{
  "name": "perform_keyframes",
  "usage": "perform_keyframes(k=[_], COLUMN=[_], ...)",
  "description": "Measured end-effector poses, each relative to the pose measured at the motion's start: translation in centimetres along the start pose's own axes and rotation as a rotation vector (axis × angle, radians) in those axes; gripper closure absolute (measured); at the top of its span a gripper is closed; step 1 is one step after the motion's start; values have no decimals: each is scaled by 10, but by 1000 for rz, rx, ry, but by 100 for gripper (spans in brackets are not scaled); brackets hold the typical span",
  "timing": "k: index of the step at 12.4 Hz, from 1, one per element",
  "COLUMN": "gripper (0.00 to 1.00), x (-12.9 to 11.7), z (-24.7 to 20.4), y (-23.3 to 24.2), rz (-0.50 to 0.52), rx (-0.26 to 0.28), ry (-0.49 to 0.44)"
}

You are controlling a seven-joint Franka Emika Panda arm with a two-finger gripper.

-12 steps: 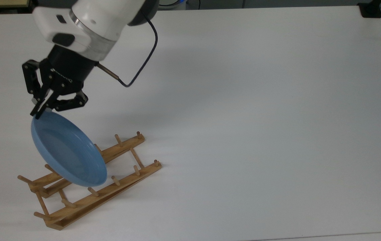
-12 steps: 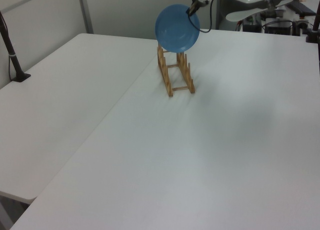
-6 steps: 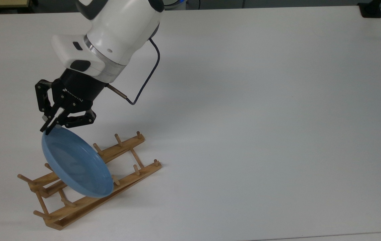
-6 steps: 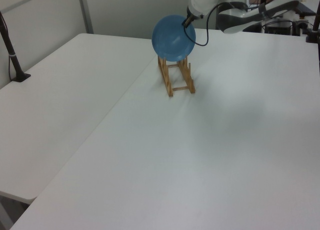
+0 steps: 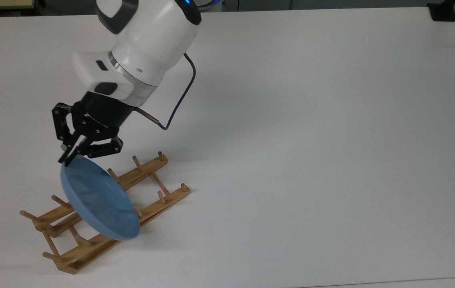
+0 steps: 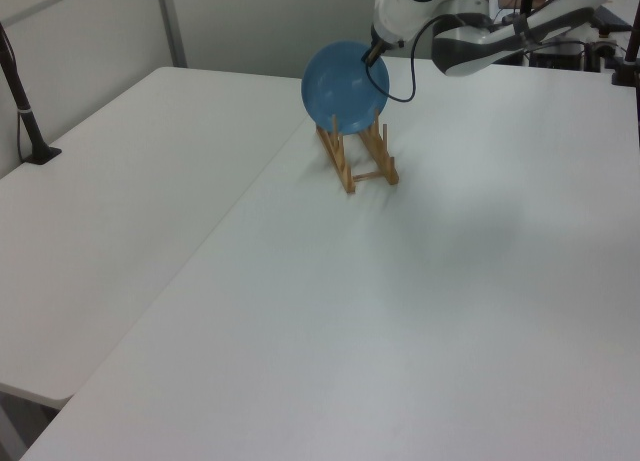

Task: Place plate in plate rack
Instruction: 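Carry the upright plate over the wooden rack and lower it between pegs, then open the gripper to release the plate in the rack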

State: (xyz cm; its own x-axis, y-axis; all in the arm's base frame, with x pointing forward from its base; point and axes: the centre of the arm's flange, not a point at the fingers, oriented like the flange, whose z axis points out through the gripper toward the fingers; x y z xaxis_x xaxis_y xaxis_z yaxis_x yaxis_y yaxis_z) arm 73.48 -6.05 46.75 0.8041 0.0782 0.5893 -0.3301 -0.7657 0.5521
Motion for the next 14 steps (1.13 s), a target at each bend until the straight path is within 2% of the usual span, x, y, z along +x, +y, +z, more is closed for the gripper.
perform_keyframes(k=[3,4,8,9,11,14], gripper=[84,73,12,2,0,0], x=[-2,-2,5,7,14,28], z=[0,0,-10,-15,-34,-76], y=[-6,-6,-4,-6,-13,-16], rz=[-8,-8,12,27,86,209], rx=[4,5,8,15,58,172], ry=[-2,-1,17,24,24,-17])
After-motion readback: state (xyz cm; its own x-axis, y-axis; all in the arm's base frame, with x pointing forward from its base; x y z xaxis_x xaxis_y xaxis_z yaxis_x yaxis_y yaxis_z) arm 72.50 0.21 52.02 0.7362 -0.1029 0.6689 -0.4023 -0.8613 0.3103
